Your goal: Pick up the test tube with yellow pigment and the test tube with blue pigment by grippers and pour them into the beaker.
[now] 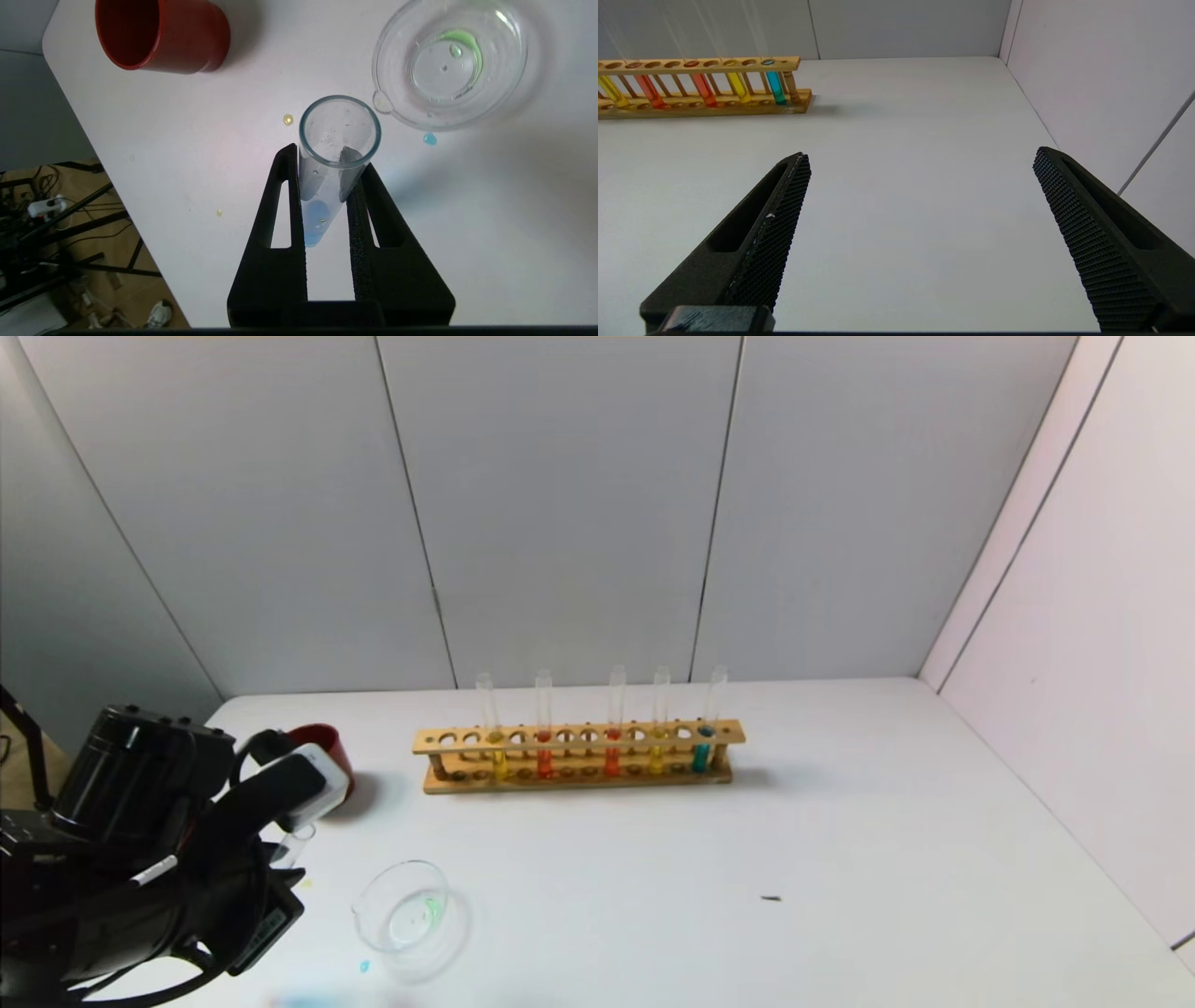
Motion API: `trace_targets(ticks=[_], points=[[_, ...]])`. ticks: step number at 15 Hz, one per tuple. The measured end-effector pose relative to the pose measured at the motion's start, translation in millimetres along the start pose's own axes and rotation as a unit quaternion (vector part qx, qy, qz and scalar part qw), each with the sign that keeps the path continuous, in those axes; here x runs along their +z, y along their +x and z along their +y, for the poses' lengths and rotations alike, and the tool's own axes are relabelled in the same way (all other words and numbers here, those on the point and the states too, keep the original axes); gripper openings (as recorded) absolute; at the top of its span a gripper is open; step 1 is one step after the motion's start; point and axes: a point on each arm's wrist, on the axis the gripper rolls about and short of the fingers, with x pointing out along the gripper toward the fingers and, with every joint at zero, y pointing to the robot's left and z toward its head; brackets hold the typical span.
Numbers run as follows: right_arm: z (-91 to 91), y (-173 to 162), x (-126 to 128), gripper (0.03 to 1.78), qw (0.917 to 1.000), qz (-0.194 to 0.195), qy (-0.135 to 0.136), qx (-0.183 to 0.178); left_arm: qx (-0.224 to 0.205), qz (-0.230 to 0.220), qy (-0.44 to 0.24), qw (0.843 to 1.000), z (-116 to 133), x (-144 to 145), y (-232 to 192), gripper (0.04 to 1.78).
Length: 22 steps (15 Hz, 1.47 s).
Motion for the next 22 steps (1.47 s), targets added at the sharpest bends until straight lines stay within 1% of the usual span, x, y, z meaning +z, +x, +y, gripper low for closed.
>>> trace_targets(ticks=[2, 5, 8, 12, 18, 22], points=[[0.0, 0, 0, 1.74, 1.0000, 0.000, 0.000, 0.000, 0.006, 0.031, 0.035, 0.999, -10, -2, 0, 0.31], [0.0, 0, 0, 1.74, 1.0000, 0.000, 0.000, 0.000, 0.011, 0.059, 0.068, 0.996, -21, -1, 6, 0.31], [0.0, 0, 0, 1.74, 1.0000, 0.000, 0.000, 0.000, 0.008, 0.086, 0.088, 0.992, -27, 0, 18, 0.31], [0.0, 0, 0, 1.74, 1.0000, 0.000, 0.000, 0.000, -0.005, 0.136, 0.121, 0.983, -35, -4, 31, 0.31], [0.0, 0, 0, 1.74, 1.0000, 0.000, 0.000, 0.000, -0.008, 0.160, 0.146, 0.976, -42, 4, 44, 0.31], [0.0, 0, 0, 1.74, 1.0000, 0.000, 0.000, 0.000, -0.017, 0.193, 0.170, 0.966, -42, 17, 49, 0.31]])
